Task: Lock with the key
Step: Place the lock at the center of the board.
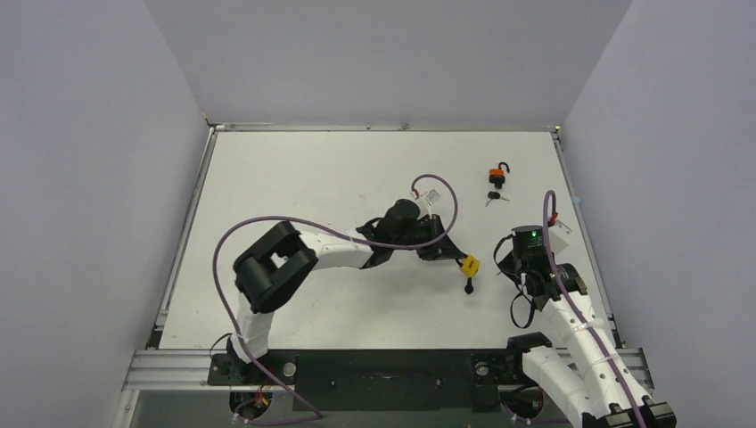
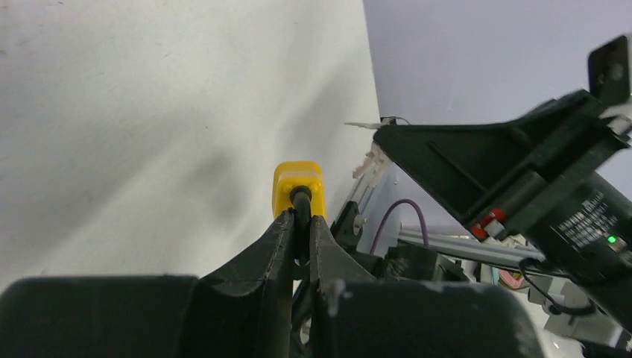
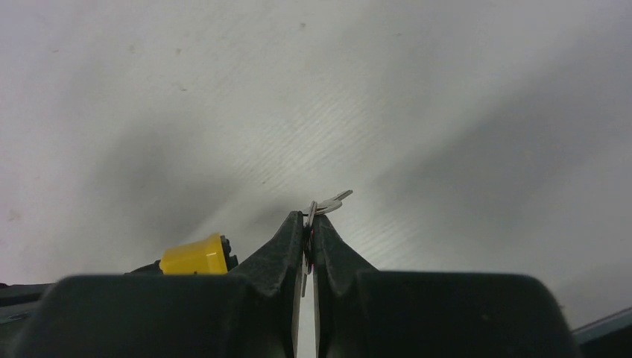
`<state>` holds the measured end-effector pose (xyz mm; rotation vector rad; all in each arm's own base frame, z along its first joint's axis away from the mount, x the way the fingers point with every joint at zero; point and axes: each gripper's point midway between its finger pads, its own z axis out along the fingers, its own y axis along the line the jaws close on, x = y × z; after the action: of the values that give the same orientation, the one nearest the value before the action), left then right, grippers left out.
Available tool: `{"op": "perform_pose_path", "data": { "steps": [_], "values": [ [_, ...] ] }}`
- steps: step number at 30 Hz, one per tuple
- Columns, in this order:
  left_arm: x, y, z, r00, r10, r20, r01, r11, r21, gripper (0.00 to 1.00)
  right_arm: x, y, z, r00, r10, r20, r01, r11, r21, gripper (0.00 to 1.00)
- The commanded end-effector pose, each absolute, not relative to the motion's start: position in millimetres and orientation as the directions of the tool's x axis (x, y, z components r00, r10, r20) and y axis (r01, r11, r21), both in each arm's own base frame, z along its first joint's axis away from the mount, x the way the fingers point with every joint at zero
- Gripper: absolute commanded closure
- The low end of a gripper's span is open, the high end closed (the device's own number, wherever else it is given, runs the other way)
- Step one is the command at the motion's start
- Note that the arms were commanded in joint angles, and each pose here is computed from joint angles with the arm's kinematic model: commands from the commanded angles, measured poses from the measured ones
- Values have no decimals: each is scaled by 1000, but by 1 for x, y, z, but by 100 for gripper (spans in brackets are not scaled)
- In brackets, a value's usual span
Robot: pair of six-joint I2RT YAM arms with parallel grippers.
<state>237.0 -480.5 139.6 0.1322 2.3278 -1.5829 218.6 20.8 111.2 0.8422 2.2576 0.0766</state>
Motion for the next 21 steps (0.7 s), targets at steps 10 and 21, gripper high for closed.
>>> {"op": "perform_pose_path", "data": {
  "steps": [10,21],
  "values": [
    [222,-581,117,-969,-75,-236,214,220,-952,100,173,-16,36,-455,724,-518,767,614,185,100],
    [217,-576,83,-976,-41,-216,191,320,-928,71,176,-15,38,-461,719,-520,760,622,187,65]
  ]
}}
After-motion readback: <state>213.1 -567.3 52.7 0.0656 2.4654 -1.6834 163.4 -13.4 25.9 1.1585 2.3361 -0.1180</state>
